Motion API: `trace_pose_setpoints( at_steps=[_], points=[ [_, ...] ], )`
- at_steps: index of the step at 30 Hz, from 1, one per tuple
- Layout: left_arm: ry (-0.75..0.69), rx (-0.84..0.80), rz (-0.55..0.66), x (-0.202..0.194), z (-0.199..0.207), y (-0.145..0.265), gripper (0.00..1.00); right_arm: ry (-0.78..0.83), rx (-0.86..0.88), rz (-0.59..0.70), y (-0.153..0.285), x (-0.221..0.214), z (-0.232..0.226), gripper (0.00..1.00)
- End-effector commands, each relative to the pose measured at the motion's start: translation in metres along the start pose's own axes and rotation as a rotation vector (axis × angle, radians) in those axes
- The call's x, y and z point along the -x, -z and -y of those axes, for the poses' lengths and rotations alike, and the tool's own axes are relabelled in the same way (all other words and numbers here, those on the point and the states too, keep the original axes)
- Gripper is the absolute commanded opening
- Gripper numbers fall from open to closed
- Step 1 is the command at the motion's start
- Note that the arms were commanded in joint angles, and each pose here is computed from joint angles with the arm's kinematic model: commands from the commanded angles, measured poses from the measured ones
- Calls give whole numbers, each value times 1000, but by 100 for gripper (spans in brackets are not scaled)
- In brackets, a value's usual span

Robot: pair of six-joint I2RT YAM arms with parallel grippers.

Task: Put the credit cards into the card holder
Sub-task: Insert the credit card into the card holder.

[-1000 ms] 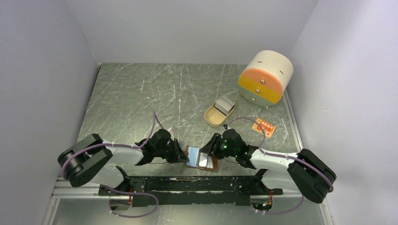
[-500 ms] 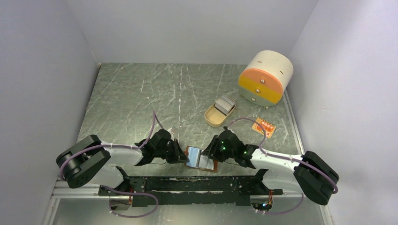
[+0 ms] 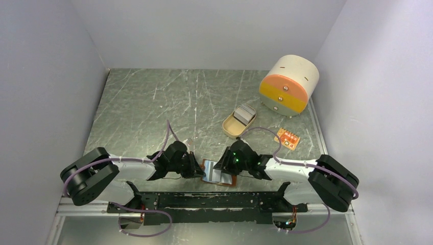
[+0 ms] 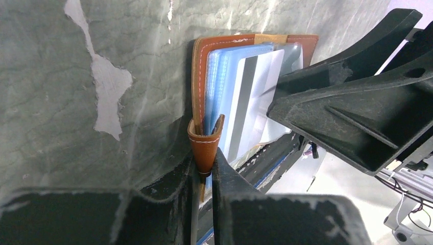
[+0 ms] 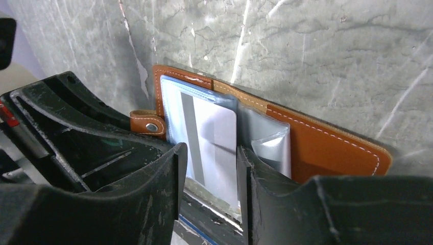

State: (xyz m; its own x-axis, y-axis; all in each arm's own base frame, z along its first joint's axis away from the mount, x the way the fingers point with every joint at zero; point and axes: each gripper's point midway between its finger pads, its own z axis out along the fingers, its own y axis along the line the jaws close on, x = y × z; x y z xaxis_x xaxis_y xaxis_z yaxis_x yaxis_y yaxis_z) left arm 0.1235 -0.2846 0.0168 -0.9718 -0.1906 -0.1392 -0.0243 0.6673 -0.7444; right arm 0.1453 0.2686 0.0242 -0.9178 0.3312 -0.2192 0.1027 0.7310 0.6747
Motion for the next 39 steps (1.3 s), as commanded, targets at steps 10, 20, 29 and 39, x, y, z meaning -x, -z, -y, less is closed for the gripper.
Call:
trace_pose_setpoints(
  at_steps=[10, 20, 29, 39],
  points=[
    [-38, -4, 53, 11, 14, 4, 13, 69, -120, 4, 10, 0, 21, 47],
    [-47, -24, 51, 11, 21, 5, 13, 63, 25, -16, -3, -5, -13, 46],
    [-60, -37, 57, 12, 27, 6, 15, 51, 146, -49, -8, -13, -31, 41],
    [-59, -76, 78, 13, 34, 14, 27, 70, -31, -44, -6, -13, 4, 45]
  ],
)
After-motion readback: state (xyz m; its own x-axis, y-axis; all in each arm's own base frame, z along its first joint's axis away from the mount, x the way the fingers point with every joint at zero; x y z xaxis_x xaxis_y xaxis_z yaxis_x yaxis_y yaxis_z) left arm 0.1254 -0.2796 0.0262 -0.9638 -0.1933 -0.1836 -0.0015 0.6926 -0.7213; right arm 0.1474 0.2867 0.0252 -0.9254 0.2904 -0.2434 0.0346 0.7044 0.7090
